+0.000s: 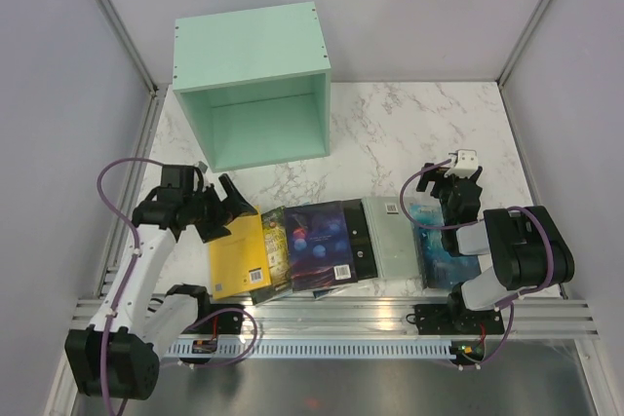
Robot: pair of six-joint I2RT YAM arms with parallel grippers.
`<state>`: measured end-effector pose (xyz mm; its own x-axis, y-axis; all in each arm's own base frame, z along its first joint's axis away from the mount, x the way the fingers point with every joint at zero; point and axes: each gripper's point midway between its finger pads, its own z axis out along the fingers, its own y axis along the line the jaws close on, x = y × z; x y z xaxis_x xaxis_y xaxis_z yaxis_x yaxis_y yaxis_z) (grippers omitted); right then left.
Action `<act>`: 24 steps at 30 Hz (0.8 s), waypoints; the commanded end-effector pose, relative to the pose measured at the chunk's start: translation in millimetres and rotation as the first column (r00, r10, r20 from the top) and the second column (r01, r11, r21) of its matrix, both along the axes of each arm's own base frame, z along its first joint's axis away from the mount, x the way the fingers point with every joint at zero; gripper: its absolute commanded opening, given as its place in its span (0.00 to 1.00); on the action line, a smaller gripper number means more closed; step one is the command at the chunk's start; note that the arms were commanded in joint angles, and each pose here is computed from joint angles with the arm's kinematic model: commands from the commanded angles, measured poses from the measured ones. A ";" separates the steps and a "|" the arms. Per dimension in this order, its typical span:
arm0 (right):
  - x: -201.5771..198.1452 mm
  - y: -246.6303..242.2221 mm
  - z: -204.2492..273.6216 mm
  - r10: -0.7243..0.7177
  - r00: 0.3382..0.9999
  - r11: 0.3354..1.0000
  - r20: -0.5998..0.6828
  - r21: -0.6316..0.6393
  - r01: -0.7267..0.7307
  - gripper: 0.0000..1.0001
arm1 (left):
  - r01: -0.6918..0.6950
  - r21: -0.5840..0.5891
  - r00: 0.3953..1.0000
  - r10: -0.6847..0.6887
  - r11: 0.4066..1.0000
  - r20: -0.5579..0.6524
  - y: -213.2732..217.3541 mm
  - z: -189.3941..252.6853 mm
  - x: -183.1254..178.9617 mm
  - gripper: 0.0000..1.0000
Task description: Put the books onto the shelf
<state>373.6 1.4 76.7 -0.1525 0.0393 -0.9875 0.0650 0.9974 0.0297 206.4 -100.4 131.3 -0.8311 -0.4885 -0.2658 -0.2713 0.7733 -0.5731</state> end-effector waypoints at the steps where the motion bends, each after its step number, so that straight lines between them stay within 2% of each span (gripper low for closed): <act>1: 6.3 3.4 12.6 0.017 0.999 1.000 0.041 -0.004 -0.017 0.98 | 0.025 -0.071 0.997 -0.019 0.997 0.075 -10.1 28.1 -4.8 1.00; 3: 5.5 3.8 27.4 -0.016 0.997 1.000 0.078 -0.006 0.017 0.98 | 0.050 -0.089 0.993 -0.040 0.995 0.109 -13.8 37.5 -4.5 1.00; 4: 5.4 -5.2 34.6 -0.081 0.993 0.996 0.083 -0.017 0.083 0.98 | 0.055 -0.086 0.991 -0.045 0.995 0.123 -13.7 40.4 -4.0 1.00; 5: 1.7 -0.7 36.5 -0.088 0.995 0.995 0.042 -0.035 0.089 0.98 | 0.062 -0.085 0.989 -0.050 0.994 0.138 -14.1 43.6 -3.0 1.00; 6: 13.4 0.6 59.4 -0.114 0.992 0.993 0.060 -0.033 0.116 0.98 | 0.077 -0.093 0.986 -0.062 0.993 0.152 -16.1 46.1 -3.0 1.00; 7: 17.4 0.8 70.9 -0.141 0.989 0.989 0.043 -0.029 0.142 0.98 | 0.081 -0.094 0.984 -0.065 0.992 0.165 -16.5 47.5 -2.4 1.00; 8: 12.5 6.4 66.3 -0.122 0.991 0.992 -0.059 -0.047 0.120 0.98 | 0.088 -0.100 0.983 -0.070 0.991 0.170 -17.9 47.0 -3.1 1.00; 9: 28.9 14.0 108.6 -0.115 0.993 0.993 -0.012 -0.006 0.115 0.98 | 0.097 -0.110 0.982 -0.077 0.989 0.175 -19.8 47.4 -3.8 1.00; 10: 32.2 22.3 124.2 -0.107 0.994 0.992 -0.022 0.063 0.108 0.98 | 0.104 -0.119 0.979 -0.081 0.987 0.186 -21.5 48.3 -2.2 1.00; 11: 25.8 40.8 125.7 -0.027 0.995 0.993 -0.095 0.115 0.037 0.98 | 0.115 -0.127 0.980 -0.092 0.985 0.176 -23.7 43.3 -4.3 1.00; 12: 31.4 51.0 158.7 0.007 0.999 0.983 -0.054 0.184 0.003 0.98 | 0.129 -0.139 0.979 -0.104 0.982 0.177 -26.6 42.5 -5.1 1.00; 13: 29.3 60.6 167.7 0.002 0.998 0.942 -0.055 0.336 0.016 0.98 | 0.141 -0.148 0.976 -0.112 0.979 0.188 -29.0 42.6 -3.3 1.00; 15: 17.5 76.8 166.1 0.048 0.993 0.879 -0.112 0.477 0.011 0.98 | 0.173 -0.174 0.973 -0.141 0.969 0.183 -36.9 37.8 -5.0 1.00; 16: 5.5 97.1 154.1 0.149 0.976 0.837 -0.160 0.546 -0.038 0.98 | 0.174 -0.176 0.971 -0.139 0.969 0.197 -38.4 39.0 -1.0 1.00; 17: -0.3 122.9 160.7 0.275 0.955 0.765 -0.113 0.628 -0.146 0.98 | 0.194 -0.175 0.968 -0.159 0.965 0.192 -43.4 36.3 -2.9 1.00; 18: -20.8 153.0 142.9 0.426 0.893 0.672 -0.147 0.712 -0.203 0.98 | 0.199 -0.174 0.969 -0.167 0.965 0.184 -45.9 33.1 -1.5 1.00; 19: -28.5 164.1 133.0 0.463 0.869 0.634 -0.176 0.751 -0.186 0.98 | 0.207 -0.182 0.969 -0.175 0.961 0.177 -50.5 31.3 -1.5 1.00; 20: -42.3 180.6 119.6 0.508 0.831 0.612 -0.226 0.773 -0.164 0.98 | 0.240 -0.183 0.961 -0.206 0.953 0.185 -58.8 28.5 -2.9 1.00; 24: -80.8 207.6 87.5 0.578 0.758 0.608 -0.304 0.780 -0.151 0.98 | 0.286 -0.195 0.953 -0.257 0.938 0.158 -80.1 10.7 -6.6 1.00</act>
<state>340.9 177.4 197.7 -0.5552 0.5057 -0.6603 -0.1604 0.7139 0.6817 196.1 -161.5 141.8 -0.9008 -0.3203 -0.2932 -0.0179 0.7021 -0.7119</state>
